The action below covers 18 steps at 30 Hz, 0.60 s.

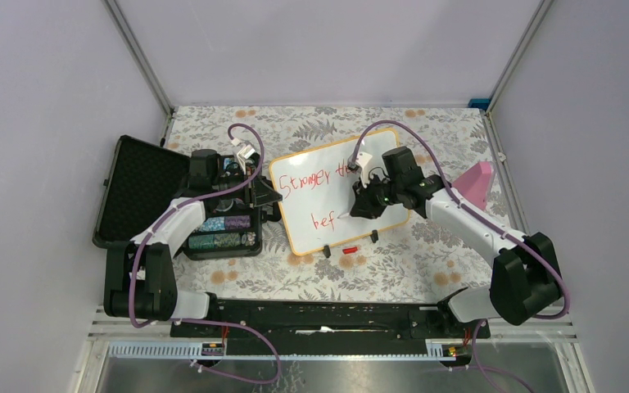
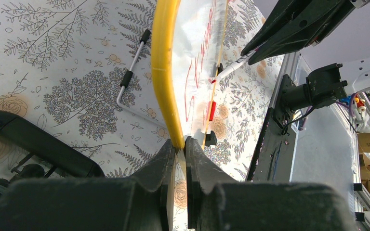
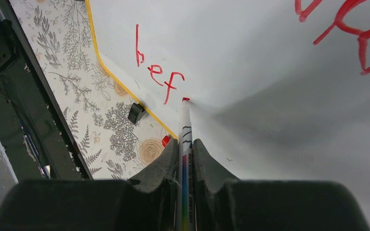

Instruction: Write a sentence on the whiteboard

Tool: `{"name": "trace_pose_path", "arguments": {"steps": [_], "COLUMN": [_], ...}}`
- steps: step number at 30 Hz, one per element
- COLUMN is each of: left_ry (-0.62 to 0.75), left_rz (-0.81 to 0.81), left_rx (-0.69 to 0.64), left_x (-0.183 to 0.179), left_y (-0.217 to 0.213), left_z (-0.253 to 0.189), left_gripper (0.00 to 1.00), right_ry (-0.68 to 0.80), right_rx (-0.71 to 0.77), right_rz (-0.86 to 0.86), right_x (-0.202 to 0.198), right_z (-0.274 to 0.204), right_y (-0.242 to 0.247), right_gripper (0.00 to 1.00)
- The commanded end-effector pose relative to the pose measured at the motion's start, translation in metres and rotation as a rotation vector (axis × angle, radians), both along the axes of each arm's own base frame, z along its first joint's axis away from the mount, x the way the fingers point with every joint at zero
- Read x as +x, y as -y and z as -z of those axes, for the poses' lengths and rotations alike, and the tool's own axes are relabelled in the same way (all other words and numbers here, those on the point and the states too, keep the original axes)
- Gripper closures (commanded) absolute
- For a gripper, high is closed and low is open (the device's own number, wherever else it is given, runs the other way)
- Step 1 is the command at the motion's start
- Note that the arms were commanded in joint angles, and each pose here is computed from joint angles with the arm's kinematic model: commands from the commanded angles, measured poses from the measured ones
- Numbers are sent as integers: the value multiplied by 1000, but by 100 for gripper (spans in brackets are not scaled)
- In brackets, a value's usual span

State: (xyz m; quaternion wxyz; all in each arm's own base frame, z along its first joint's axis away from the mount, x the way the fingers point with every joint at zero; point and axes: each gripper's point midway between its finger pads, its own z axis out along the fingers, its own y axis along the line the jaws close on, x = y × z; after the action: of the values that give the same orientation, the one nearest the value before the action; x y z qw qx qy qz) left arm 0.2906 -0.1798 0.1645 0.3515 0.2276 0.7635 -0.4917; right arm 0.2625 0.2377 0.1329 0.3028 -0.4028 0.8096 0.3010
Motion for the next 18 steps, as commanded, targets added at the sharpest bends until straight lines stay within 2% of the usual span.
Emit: {"name": "trace_pose_path", "arguments": {"steps": [1, 18], "left_ry": [80, 77], "left_rz": [-1, -2], "left_rx": [35, 35], "left_x": [10, 10], "left_y": [-2, -2], "left_z": [-2, -2], "left_gripper": [100, 100], "right_ry": [53, 49], "right_rx": [25, -19], "right_rz": [-18, -17], "right_x": [11, 2], "right_z": [-12, 1], "right_y": [-12, -2], "right_gripper": [100, 100]}}
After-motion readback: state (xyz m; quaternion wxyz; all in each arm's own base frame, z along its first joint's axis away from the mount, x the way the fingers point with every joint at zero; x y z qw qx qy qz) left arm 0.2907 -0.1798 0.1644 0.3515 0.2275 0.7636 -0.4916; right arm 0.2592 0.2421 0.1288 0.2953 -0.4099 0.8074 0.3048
